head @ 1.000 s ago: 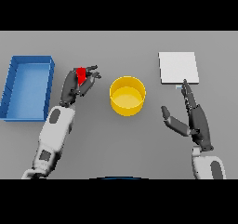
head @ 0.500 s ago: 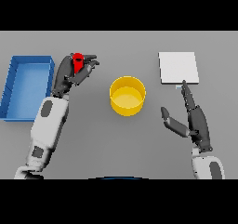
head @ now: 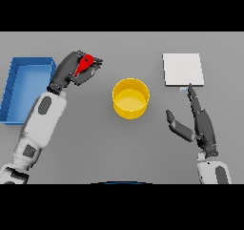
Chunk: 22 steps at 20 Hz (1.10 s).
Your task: Pick up the red beaker and tilt it to pour out 1 green nut into yellow bowl. Pick up the yellow bowl and place it on the metallic measuring scale.
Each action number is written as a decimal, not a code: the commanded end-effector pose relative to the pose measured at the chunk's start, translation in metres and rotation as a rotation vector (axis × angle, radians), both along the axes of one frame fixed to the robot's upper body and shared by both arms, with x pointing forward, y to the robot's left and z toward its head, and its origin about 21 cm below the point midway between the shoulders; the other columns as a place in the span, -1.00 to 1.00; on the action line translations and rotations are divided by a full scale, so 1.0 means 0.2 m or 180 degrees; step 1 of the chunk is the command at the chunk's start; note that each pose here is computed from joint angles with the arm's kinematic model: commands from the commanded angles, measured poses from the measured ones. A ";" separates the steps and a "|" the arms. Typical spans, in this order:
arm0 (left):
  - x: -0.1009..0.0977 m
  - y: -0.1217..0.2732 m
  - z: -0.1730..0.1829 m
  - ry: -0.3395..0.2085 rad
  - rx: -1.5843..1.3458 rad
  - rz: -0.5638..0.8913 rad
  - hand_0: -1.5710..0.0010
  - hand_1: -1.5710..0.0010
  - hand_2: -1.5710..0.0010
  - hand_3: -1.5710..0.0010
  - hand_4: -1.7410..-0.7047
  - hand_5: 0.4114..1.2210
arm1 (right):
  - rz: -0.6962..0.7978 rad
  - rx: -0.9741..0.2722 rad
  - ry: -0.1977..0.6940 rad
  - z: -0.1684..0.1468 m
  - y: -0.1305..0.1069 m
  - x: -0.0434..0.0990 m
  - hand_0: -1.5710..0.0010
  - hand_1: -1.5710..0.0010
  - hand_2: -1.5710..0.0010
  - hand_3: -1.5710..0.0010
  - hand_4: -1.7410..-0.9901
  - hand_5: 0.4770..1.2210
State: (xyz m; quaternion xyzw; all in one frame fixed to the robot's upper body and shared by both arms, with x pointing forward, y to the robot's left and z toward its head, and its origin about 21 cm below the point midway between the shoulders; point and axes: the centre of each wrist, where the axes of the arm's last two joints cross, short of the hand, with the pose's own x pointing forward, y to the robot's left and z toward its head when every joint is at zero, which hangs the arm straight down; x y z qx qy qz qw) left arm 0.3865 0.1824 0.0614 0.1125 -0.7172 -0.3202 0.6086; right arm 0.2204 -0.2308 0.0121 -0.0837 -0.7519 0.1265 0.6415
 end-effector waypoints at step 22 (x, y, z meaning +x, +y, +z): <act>0.08 -0.55 0.27 -0.0764 0.4179 -0.1471 -1.00 -1.00 -1.00 -0.82 -0.97 0.99 | 0.0000 0.0263 0.0103 0.00 0.02 -0.01 1.00 1.00 1.00 1.00 0.39 -0.62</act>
